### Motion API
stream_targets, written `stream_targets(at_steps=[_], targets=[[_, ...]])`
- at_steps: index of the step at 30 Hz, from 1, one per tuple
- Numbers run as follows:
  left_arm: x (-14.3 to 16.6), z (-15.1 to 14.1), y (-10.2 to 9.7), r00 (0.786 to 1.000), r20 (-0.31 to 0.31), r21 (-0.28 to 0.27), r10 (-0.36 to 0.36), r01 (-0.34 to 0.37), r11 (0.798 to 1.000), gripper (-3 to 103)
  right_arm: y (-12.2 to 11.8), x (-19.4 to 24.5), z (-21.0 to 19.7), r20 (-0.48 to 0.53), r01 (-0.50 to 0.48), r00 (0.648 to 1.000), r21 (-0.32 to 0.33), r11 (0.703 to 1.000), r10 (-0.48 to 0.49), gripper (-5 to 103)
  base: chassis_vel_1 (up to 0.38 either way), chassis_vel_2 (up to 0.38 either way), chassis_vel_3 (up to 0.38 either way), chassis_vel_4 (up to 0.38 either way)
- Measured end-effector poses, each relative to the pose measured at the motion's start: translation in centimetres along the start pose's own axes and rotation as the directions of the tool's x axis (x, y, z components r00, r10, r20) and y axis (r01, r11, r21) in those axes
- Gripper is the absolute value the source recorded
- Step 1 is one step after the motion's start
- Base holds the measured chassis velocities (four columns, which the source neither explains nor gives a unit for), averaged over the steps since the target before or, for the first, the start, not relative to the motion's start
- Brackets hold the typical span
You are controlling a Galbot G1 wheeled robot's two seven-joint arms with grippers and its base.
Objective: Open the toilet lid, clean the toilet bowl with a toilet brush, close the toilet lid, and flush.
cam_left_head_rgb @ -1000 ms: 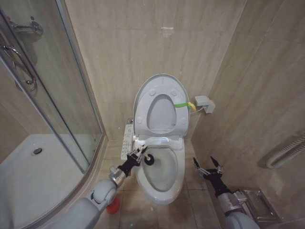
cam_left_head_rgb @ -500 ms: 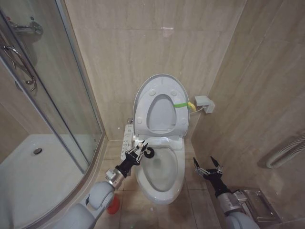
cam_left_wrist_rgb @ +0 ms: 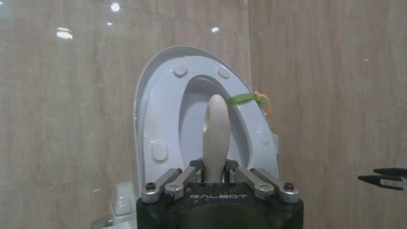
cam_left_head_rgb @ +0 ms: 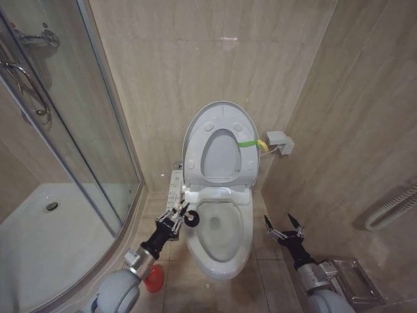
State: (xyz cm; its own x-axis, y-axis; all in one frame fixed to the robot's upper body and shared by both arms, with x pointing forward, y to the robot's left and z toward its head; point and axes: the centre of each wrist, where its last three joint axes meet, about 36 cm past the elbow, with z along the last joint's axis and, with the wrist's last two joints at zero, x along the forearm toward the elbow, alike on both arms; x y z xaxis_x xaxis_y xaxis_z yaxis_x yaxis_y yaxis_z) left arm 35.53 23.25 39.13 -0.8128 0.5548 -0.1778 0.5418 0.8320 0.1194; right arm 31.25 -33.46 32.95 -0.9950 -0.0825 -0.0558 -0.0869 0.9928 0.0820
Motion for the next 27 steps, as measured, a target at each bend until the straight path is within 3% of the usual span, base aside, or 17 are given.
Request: stream_targets(at_steps=[12,18,20,27], targets=[[2.4,-3.1,1.2,0.994,0.006,-0.025,-0.107,0.107,0.994,19,0.0,0.0,0.0,0.0,0.0,1.0,0.0,1.0,0.0,100,0.0,0.0,0.0,0.0],[4.2,-3.1,-1.1,0.99,-0.018,0.044,-0.14,0.141,0.989,19,0.0,0.0,0.0,0.0,0.0,1.0,0.0,1.0,0.0,100,0.0,0.0,0.0,0.0],[4.8,-3.0,-2.7,0.989,-0.028,0.09,-0.145,0.147,0.985,19,0.0,0.0,0.0,0.0,0.0,1.0,0.0,1.0,0.0,100,0.0,0.0,0.0,0.0],[7.1,-2.4,-4.6,0.985,-0.063,0.093,-0.161,0.167,0.982,19,0.0,0.0,0.0,0.0,0.0,1.0,0.0,1.0,0.0,100,0.0,0.0,0.0,0.0]])
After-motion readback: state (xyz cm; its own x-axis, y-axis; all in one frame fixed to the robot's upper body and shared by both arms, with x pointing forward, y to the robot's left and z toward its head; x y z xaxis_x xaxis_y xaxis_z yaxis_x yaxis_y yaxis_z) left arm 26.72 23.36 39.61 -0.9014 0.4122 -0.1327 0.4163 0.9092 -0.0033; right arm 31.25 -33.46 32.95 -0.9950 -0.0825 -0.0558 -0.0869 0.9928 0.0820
